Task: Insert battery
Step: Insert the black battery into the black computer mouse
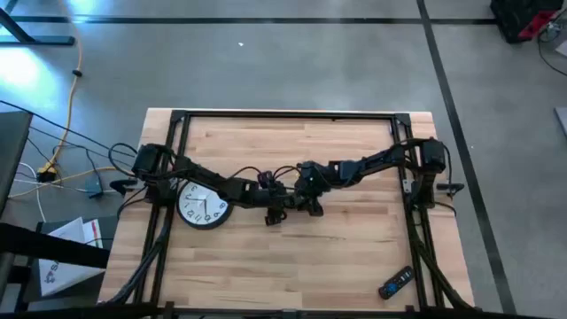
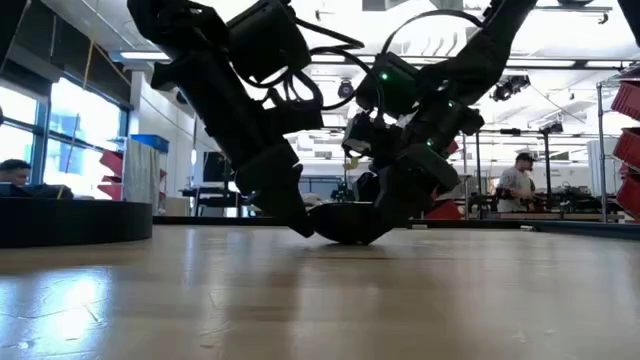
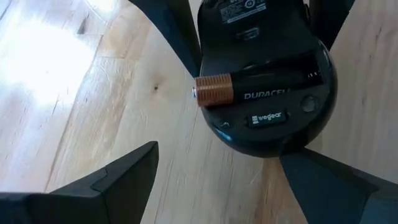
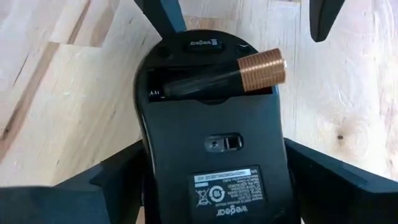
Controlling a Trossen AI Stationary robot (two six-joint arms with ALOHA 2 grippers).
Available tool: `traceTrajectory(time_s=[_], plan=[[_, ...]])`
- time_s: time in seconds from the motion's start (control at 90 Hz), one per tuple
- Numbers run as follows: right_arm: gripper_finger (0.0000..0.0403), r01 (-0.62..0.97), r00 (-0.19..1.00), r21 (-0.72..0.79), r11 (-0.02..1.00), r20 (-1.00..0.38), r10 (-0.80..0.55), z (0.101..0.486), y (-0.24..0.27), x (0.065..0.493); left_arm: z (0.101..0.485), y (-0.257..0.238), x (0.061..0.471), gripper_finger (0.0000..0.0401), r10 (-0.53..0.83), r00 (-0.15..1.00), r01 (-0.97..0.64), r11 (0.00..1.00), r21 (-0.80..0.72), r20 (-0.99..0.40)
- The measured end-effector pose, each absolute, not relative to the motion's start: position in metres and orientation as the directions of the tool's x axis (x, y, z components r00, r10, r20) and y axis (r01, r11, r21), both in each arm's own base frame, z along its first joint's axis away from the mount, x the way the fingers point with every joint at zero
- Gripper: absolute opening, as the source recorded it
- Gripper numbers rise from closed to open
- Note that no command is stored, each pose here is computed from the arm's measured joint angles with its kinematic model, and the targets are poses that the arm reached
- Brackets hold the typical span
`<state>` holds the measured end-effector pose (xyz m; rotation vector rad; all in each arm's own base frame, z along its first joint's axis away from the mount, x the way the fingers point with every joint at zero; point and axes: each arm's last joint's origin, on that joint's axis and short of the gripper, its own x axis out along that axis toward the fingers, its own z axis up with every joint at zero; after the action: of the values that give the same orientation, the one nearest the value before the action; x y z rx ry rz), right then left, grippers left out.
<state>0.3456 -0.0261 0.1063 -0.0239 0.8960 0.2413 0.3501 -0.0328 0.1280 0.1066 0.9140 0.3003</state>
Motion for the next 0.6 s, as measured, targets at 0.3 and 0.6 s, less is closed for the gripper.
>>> traceTrajectory(time_s=[0.3, 0.6], plan=[[0.0247, -0.195, 0.601, 0.053, 0.979, -0.783, 0.162, 0.1060, -0.0262, 0.3458, 0.1280, -0.0328, 0.3501, 0.0317, 0.302, 0.572, -0.211, 0.953, 0.218, -0.763], [0.0252, -0.209, 0.600, -0.013, 0.978, -0.791, 0.118, 0.1059, -0.0208, 0.3463, 0.1305, -0.0328, 0.3488, 0.0317, 0.301, 0.570, -0.209, 0.953, 0.219, -0.765]])
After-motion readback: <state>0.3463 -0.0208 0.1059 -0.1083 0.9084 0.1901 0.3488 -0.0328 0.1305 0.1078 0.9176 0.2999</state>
